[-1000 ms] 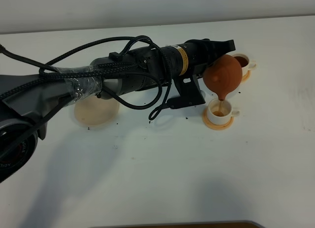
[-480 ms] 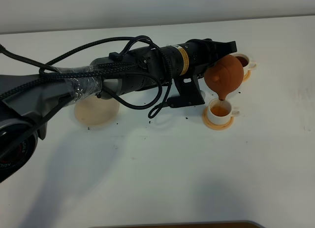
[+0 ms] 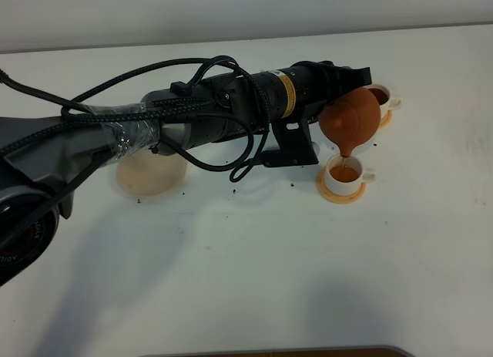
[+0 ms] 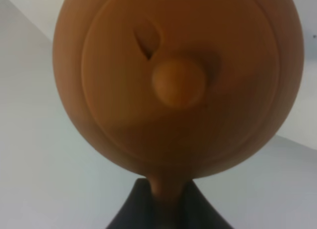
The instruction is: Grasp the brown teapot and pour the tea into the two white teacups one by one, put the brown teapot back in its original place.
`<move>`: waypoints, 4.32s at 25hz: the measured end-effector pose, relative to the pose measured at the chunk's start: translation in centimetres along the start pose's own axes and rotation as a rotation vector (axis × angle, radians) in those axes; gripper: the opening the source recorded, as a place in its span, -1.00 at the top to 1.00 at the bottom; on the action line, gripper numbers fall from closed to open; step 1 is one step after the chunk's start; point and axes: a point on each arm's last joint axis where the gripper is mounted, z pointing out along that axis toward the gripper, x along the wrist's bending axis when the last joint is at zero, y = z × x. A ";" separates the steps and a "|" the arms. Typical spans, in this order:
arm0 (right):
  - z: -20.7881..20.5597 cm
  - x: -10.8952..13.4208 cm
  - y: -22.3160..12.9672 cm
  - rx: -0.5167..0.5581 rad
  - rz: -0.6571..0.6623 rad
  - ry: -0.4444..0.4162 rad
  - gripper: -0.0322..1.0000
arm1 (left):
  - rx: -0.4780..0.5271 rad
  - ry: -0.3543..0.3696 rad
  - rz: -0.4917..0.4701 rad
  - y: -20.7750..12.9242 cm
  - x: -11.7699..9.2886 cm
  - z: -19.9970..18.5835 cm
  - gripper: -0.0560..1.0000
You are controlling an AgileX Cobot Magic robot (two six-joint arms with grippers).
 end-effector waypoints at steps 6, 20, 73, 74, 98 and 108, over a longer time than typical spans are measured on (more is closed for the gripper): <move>0.0 0.0 0.0 0.000 0.000 0.000 0.21 | 0.001 0.016 0.036 0.0 0.1 0.0 0.63; 0.0 0.0 0.0 0.000 0.000 0.000 0.21 | 0.011 0.047 0.065 -0.1 0.4 0.0 0.63; 0.0 0.0 0.0 0.000 0.000 0.000 0.21 | 0.049 0.140 0.216 -0.3 1.3 -0.1 0.63; 0.0 0.0 0.0 0.000 0.000 0.000 0.21 | 0.049 0.140 0.216 -0.3 1.3 -0.1 0.63; 0.0 0.0 0.0 0.000 0.000 0.000 0.21 | 0.048 0.136 0.216 -0.3 1.3 -0.1 0.63; 0.0 0.0 0.0 0.000 0.000 0.000 0.21 | 0.019 0.044 0.045 -0.2 0.4 0.0 0.63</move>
